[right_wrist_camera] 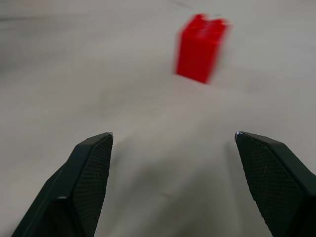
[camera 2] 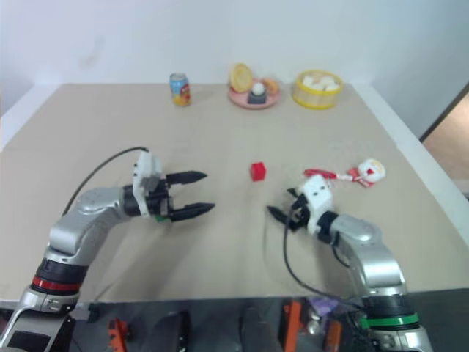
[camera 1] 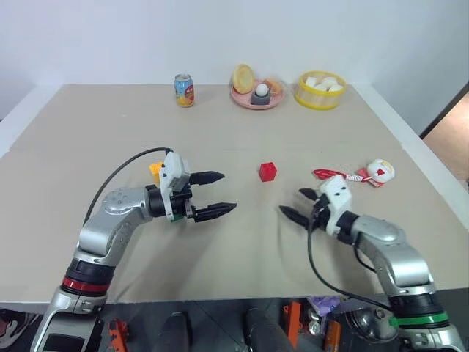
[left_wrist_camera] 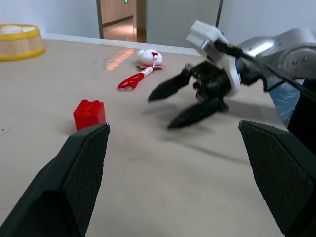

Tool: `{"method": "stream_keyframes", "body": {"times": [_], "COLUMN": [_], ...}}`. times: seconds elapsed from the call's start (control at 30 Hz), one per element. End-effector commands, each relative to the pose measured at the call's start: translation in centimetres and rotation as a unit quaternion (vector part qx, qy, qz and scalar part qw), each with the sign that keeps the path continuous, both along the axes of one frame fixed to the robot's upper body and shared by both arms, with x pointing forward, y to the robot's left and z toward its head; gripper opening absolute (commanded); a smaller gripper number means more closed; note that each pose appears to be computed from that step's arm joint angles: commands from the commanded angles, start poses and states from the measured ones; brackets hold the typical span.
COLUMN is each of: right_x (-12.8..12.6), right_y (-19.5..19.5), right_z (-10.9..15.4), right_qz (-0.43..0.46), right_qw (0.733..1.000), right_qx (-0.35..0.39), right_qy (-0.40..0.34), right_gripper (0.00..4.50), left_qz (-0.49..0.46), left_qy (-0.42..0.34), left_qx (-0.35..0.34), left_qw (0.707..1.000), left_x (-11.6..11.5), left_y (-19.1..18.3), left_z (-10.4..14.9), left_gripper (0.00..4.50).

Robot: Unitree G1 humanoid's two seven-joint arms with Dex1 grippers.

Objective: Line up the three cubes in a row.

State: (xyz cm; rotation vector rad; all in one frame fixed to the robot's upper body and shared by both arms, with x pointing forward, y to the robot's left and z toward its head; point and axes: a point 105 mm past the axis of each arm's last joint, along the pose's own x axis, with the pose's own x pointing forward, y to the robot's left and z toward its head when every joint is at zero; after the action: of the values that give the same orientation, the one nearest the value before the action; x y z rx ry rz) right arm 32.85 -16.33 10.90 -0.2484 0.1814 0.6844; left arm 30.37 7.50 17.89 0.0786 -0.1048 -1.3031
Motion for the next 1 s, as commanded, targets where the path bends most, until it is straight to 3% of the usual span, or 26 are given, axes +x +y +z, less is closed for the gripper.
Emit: {"method": "stream_keyframes", "body": {"times": [0.03,0.63,1.0], "right_x": [0.7,4.4,6.0], "right_y": [0.2,0.7,2.1], "right_z": [1.4,1.2,1.2], "right_qz": [-0.011,-0.068,-0.084], "right_qw": [0.999,0.996,0.994], "right_qx": [-0.009,-0.012,0.013], "right_qy": [-0.036,-0.06,-0.061], "right_gripper": [4.08,4.08,4.08], "left_qz": [-0.007,0.009,0.052], "left_qy": [-0.024,-0.026,-0.055], "left_qx": [-0.006,-0.011,0.0], "left_qw": [1.0,1.0,0.997], "left_x": [-0.4,-0.7,0.5], "left_y": [-0.2,0.1,0.3], "left_z": [0.8,0.5,0.1], "left_gripper": [4.35,4.35,4.35]}}
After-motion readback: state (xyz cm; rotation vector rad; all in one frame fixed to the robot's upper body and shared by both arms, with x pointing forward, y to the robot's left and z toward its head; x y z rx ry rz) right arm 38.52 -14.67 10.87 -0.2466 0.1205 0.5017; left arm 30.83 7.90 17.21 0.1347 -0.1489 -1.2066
